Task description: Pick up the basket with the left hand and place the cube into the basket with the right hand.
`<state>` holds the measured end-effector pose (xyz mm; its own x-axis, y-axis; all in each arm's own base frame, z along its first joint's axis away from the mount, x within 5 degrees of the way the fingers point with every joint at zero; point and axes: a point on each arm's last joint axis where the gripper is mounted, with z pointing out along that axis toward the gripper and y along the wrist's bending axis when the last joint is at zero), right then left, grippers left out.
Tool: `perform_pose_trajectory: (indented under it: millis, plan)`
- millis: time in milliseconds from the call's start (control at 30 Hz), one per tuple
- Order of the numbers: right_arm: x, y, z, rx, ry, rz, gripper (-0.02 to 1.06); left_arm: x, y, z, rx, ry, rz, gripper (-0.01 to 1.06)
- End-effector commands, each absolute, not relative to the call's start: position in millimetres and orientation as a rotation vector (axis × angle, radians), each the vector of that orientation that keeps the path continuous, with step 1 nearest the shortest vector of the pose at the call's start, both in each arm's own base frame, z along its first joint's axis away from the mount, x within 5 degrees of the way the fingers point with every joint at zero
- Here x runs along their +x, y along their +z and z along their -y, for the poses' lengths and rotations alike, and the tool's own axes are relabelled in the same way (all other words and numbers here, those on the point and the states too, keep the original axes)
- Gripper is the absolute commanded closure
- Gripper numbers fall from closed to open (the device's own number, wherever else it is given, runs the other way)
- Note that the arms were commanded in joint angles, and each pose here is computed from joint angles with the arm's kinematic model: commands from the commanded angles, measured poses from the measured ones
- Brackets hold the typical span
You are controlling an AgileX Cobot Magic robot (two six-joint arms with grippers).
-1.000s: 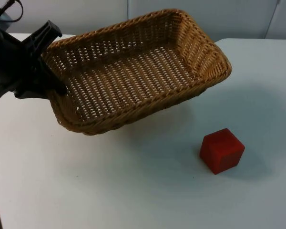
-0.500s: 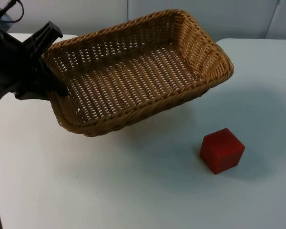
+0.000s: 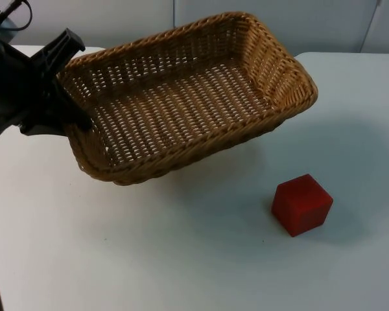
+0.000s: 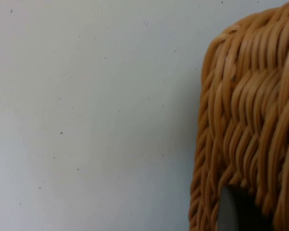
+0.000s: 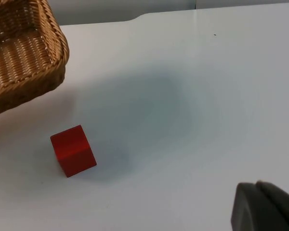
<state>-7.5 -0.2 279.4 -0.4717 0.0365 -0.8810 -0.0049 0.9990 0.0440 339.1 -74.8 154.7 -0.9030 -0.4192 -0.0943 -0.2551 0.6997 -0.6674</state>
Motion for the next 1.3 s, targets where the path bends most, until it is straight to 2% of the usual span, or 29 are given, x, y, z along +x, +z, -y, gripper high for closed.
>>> perform_pose_trajectory:
  millis: [0, 233, 333, 367, 433, 467, 600, 700, 733, 800, 833, 867, 900, 1000, 1033, 1133, 1267]
  plan:
    - [-7, 278, 0, 0.013, 0.047, -2.053, 1.05, 339, 163, 77, -0.537, -1.031, -2.646, 1.05]
    - [-7, 278, 2, 0.017, 0.023, -2.053, 1.05, 339, 163, 77, -0.537, -1.031, -2.646, 1.05]
    - [4, 280, 13, 0.051, -0.136, -2.107, 1.05, 339, 163, 77, -0.537, -1.031, -2.646, 1.05]
    - [4, 280, 13, 0.051, -0.136, -2.107, 1.05, 339, 163, 77, -0.537, -1.031, -2.646, 1.05]
    - [29, 288, 21, 0.058, -0.270, -2.164, 1.05, 339, 163, 77, -0.537, -1.031, -2.646, 1.05]
    - [43, 294, 22, 0.060, -0.291, -2.161, 1.05, 339, 163, 77, -0.537, -1.031, -2.646, 1.05]
    - [101, 305, 16, -0.020, -0.272, -2.142, 1.05, 339, 163, 77, -0.537, -1.031, -2.646, 1.05]
    - [166, 291, 8, -0.046, -0.196, -2.292, 0.96, 339, 163, 77, -0.537, -1.031, -2.646, 1.05]
    - [166, 291, 8, -0.046, -0.196, -2.292, 0.96, 339, 163, 77, -0.537, -1.031, -2.646, 1.05]
    - [203, 273, 1, -0.112, -0.178, -2.431, 0.84, 339, 163, 77, -0.537, -1.031, -2.646, 1.05]
    - [221, 261, -6, -0.166, -0.174, -2.497, 0.75, 339, 163, 77, -0.537, -1.031, -2.646, 1.05]
    - [241, 247, -22, -0.273, -0.160, -2.555, 0.60, 339, 163, 77, -0.537, -1.031, -2.646, 1.05]
    - [241, 247, -22, -0.273, -0.160, -2.555, 0.60, 339, 163, 77, -0.537, -1.031, -2.646, 1.05]
    - [274, 223, -60, -0.439, -0.067, -2.598, 0.26, 339, 163, 77, -0.537, -1.031, -2.646, 1.05]
    - [274, 223, -60, -0.439, -0.067, -2.598, 0.26, 339, 163, 77, -0.537, -1.031, -2.646, 1.05]
    - [299, 202, -99, -0.532, 0.066, -2.575, 0.00, 339, 163, 77, -0.537, -1.031, -2.646, 1.05]
    - [310, 186, -120, -0.559, 0.126, -2.581, 0.00, 339, 163, 77, -0.537, -1.031, -2.646, 1.05]
